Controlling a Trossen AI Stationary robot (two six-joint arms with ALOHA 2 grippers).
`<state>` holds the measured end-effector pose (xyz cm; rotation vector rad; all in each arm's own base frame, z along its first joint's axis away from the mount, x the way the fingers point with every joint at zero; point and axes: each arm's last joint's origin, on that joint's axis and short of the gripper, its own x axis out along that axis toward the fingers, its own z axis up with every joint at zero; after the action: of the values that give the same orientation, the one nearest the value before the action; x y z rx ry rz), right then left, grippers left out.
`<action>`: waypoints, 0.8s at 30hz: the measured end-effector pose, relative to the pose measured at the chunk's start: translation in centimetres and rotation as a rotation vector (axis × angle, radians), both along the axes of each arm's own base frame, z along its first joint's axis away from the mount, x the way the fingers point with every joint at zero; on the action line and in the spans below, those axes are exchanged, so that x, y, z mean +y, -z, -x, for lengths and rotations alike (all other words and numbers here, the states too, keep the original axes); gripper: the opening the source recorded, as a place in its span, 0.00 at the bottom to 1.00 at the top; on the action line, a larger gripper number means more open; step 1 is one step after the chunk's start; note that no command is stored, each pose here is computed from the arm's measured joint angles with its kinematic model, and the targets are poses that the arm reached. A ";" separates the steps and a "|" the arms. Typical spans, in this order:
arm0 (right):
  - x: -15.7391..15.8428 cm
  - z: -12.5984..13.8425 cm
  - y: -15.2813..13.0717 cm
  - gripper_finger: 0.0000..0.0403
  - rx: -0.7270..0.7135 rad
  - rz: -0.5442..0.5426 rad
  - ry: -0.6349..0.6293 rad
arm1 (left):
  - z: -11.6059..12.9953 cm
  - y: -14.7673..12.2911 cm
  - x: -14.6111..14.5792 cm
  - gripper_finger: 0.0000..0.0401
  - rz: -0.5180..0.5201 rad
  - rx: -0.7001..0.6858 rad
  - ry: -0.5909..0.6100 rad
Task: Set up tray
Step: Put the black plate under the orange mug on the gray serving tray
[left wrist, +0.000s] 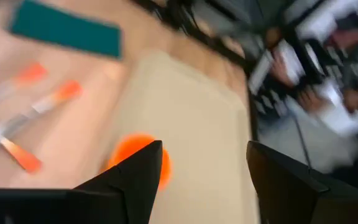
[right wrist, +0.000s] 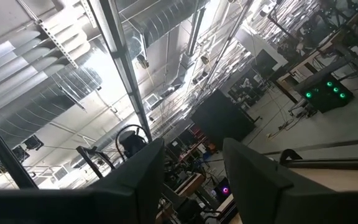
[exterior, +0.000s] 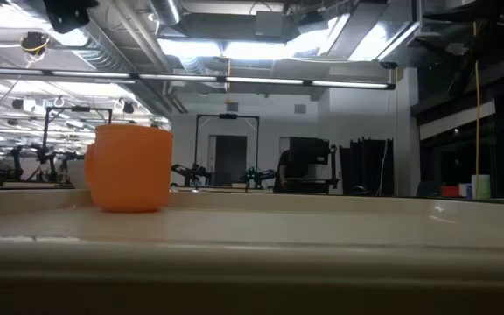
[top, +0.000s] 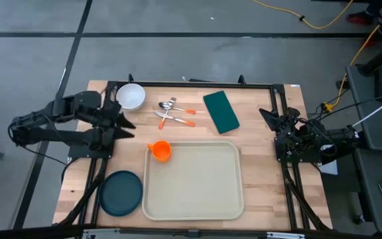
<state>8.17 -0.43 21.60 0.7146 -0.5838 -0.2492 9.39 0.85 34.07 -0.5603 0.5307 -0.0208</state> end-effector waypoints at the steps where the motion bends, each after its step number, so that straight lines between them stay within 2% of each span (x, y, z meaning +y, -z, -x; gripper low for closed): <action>1: 0.0 0.0 0.0 0.42 0.000 -0.001 0.000 | -0.1 -0.2 -0.1 0.57 0.011 0.050 0.029; 8: 0.0 0.0 0.1 0.42 0.009 -0.002 -0.001 | -2.5 0.9 -0.8 0.57 0.014 0.509 0.151; 14: 0.0 -0.1 0.2 0.42 0.026 -0.001 -0.002 | -5.5 3.2 -1.8 0.57 -0.016 0.690 0.255; 18: 0.0 -0.2 0.4 0.42 0.036 -0.018 -0.011 | -6.3 4.1 -2.6 0.57 -0.049 0.784 0.305; 21: 0.0 -0.3 0.5 0.42 0.047 -0.017 -0.011 | -5.9 4.5 -2.6 0.57 -0.170 0.874 0.255; 24: 0.0 -0.2 0.5 0.42 0.045 -0.017 -0.011 | -5.1 4.0 -2.0 0.57 -0.319 0.904 0.102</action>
<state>8.41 -0.40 21.12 0.7267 -0.5351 -0.2595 14.47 -1.19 30.12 -0.2001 1.4139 0.2277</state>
